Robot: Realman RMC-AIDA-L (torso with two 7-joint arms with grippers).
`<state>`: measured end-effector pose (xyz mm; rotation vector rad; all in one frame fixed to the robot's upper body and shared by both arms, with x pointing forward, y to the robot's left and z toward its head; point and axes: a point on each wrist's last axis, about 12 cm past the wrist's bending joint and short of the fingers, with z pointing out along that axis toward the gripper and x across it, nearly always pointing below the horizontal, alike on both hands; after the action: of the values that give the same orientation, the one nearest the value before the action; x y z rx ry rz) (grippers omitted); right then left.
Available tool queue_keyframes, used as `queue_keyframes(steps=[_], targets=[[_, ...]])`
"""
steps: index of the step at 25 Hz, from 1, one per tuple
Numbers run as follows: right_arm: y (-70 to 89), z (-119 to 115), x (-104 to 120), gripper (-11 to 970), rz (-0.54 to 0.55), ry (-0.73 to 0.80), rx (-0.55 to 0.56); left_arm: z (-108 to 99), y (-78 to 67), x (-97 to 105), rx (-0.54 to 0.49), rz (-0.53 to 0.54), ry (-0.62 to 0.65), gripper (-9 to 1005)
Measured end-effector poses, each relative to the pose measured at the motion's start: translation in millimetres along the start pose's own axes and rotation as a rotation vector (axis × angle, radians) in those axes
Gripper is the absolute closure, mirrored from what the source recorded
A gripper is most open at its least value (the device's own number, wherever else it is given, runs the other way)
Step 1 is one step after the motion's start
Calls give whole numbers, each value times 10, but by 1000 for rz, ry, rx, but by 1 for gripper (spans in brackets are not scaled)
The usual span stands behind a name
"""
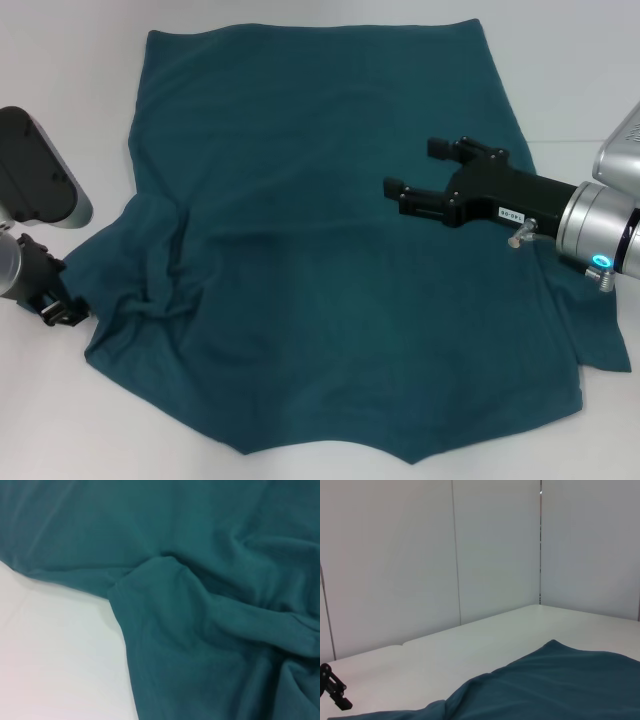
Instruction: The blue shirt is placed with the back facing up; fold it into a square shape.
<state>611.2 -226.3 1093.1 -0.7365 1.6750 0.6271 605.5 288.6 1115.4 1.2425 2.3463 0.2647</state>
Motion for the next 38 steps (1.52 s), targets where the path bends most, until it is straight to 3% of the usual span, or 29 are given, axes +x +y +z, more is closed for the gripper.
queue_keyframes(steps=[2, 5, 21, 27, 32, 38], targets=[[-1, -3, 3, 13, 1, 0, 1, 1, 4, 0, -3, -1, -2, 279], [-3, -9, 6, 13, 3, -1, 3, 5, 4, 0, -9, -2, -6, 405], [-2, -6, -4, 12, 8, -9, 4, 24, 2, 13, -3, -17, -8, 619], [0, -14, 4, 12, 10, -9, 4, 18, 10, -8, -4, -12, -13, 843], [7, -17, 15, 13, 14, -8, 1, 11, 5, -13, -6, -14, -16, 957], [17, -30, 38, 13, 21, -7, -2, -76, 27, -149, -69, -18, -84, 956]])
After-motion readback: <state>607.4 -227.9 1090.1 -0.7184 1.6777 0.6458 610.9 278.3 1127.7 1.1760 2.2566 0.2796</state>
